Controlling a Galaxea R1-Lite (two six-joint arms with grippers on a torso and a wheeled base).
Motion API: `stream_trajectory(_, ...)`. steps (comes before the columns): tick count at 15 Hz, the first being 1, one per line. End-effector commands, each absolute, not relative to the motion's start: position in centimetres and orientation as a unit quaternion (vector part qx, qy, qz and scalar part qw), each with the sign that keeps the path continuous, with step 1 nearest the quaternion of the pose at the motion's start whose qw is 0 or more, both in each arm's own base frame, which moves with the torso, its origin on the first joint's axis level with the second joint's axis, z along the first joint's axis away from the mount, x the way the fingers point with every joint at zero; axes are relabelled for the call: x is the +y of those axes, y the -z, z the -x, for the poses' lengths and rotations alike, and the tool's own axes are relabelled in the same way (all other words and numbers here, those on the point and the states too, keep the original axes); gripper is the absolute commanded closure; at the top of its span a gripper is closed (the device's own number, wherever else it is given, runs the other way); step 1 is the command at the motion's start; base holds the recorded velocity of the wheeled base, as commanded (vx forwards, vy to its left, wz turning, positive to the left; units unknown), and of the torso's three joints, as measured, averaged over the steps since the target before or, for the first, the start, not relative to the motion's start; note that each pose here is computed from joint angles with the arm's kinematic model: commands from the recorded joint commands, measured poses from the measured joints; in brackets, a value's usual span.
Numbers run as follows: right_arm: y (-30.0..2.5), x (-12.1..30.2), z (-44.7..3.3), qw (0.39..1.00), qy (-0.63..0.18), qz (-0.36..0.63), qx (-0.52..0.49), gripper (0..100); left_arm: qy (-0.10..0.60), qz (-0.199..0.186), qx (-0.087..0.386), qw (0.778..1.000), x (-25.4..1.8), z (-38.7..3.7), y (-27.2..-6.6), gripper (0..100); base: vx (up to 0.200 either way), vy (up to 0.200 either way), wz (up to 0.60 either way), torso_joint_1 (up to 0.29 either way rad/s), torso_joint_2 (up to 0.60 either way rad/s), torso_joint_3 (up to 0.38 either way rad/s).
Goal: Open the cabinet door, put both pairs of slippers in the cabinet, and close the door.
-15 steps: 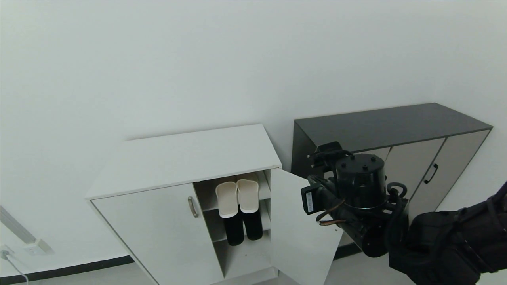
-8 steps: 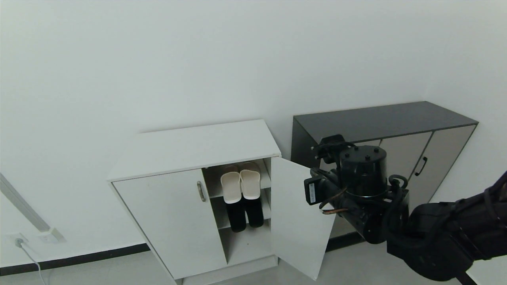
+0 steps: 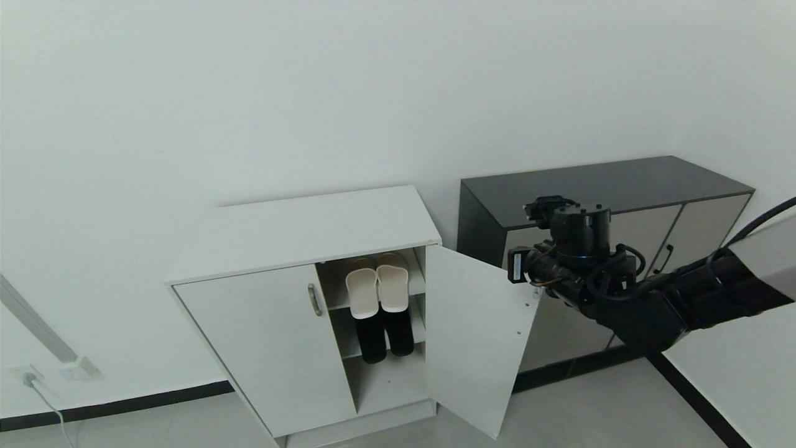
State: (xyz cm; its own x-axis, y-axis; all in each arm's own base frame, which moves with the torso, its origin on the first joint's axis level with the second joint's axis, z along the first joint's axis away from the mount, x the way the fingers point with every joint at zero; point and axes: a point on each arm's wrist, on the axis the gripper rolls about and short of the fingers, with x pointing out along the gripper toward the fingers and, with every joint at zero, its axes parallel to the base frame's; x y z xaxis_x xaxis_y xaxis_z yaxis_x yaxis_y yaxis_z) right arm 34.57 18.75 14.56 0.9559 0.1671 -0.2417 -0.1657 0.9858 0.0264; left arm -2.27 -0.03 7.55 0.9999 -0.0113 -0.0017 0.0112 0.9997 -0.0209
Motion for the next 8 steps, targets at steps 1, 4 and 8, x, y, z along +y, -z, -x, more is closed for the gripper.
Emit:
stream_trajectory(1, -12.5, 17.5, -36.8, 0.988, -0.062, -0.004, 0.140, 100, 0.006, 0.011, 0.001, 1.000, 0.0, 2.3, -7.6, 100, 0.000, 0.000, 0.00, 0.000, 0.00, 0.000)
stream_trajectory(4, -11.4, 16.5, -38.9, 0.988, -0.053, -0.014, 0.145, 100, 0.005, 0.011, 0.001, 1.000, 0.0, 2.3, -7.6, 100, 0.000, 0.000, 0.00, 0.000, 0.00, 0.000)
stream_trajectory(8, -10.0, 15.4, -41.1, 0.988, -0.041, -0.018, 0.148, 100, 0.005, 0.011, 0.001, 1.000, 0.0, 2.3, -7.6, 100, 0.000, 0.000, 0.00, 0.000, 0.00, 0.000)
